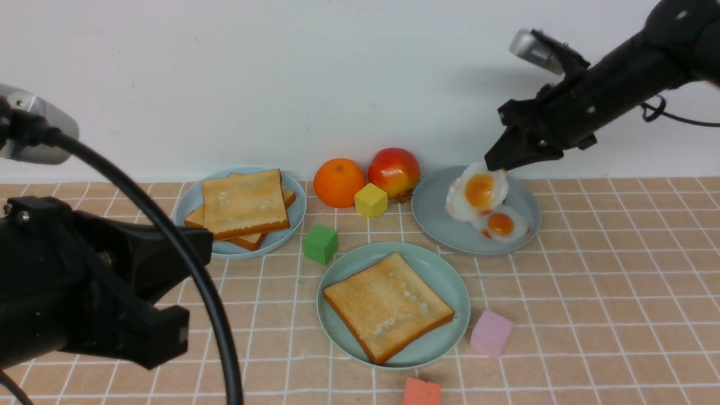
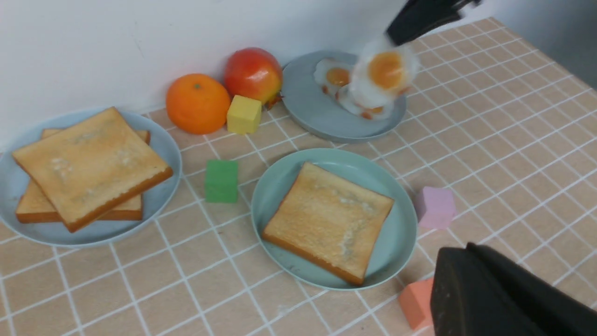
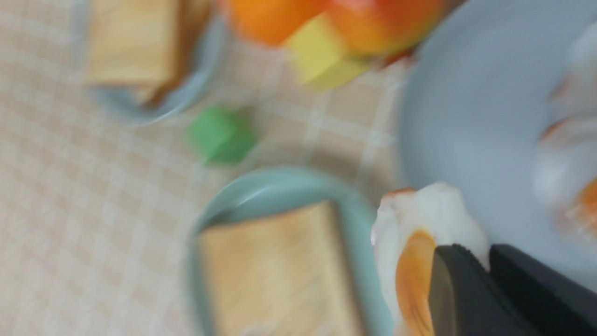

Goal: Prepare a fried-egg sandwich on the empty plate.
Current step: Use the right arm to place the fried egg on the slice of bread in the middle

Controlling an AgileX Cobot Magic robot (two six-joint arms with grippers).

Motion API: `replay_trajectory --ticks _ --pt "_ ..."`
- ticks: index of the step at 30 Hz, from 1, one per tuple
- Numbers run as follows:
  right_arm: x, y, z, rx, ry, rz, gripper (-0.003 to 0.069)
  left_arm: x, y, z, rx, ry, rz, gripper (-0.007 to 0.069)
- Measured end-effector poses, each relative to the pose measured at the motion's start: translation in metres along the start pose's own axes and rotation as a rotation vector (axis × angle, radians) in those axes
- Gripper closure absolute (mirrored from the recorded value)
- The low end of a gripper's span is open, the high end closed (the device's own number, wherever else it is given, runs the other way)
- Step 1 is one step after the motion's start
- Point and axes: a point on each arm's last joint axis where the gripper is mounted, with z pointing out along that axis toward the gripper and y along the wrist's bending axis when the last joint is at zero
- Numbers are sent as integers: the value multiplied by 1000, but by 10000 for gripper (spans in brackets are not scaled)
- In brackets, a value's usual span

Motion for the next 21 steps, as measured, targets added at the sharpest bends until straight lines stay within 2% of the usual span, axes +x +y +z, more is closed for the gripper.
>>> replay_trajectory --ticks 4,8,13,21 --pt "42 36 17 -67 63 -10 582 0 1 0 -10 5 12 638" --pt "68 48 50 -94 53 24 582 0 1 0 -11 4 14 638" --pt "78 51 81 -91 19 64 582 0 1 0 -11 4 14 638" --pt "83 37 112 -111 34 178 569 0 1 0 -11 4 14 636"
